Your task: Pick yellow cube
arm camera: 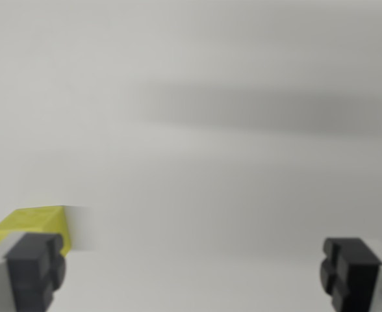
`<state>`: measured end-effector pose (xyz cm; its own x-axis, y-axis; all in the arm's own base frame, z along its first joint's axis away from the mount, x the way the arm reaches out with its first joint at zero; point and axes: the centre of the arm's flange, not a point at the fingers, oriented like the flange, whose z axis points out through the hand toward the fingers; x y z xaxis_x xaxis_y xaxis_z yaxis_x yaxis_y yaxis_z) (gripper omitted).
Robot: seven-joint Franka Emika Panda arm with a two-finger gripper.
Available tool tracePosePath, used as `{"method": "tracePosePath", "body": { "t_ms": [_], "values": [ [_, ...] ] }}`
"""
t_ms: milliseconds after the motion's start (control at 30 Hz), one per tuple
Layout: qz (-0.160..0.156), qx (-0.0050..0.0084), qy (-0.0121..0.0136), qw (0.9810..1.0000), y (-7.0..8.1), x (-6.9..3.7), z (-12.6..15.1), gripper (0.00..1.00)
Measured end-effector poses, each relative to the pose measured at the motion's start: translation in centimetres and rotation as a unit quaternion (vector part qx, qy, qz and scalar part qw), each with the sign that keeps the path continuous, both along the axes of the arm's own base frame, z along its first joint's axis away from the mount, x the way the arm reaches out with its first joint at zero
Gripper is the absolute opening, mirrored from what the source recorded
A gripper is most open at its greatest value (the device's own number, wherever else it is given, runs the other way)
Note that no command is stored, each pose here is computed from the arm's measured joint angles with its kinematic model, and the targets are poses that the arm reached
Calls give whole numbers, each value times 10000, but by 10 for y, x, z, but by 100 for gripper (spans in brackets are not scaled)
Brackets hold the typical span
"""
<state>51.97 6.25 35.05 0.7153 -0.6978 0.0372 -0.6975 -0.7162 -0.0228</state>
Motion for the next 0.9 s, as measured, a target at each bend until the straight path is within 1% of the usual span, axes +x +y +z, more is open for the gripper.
{"method": "tracePosePath", "body": {
  "t_ms": [900],
  "values": [
    [239, 12, 74, 9997, 59, -43, -67, 100]
  ]
}}
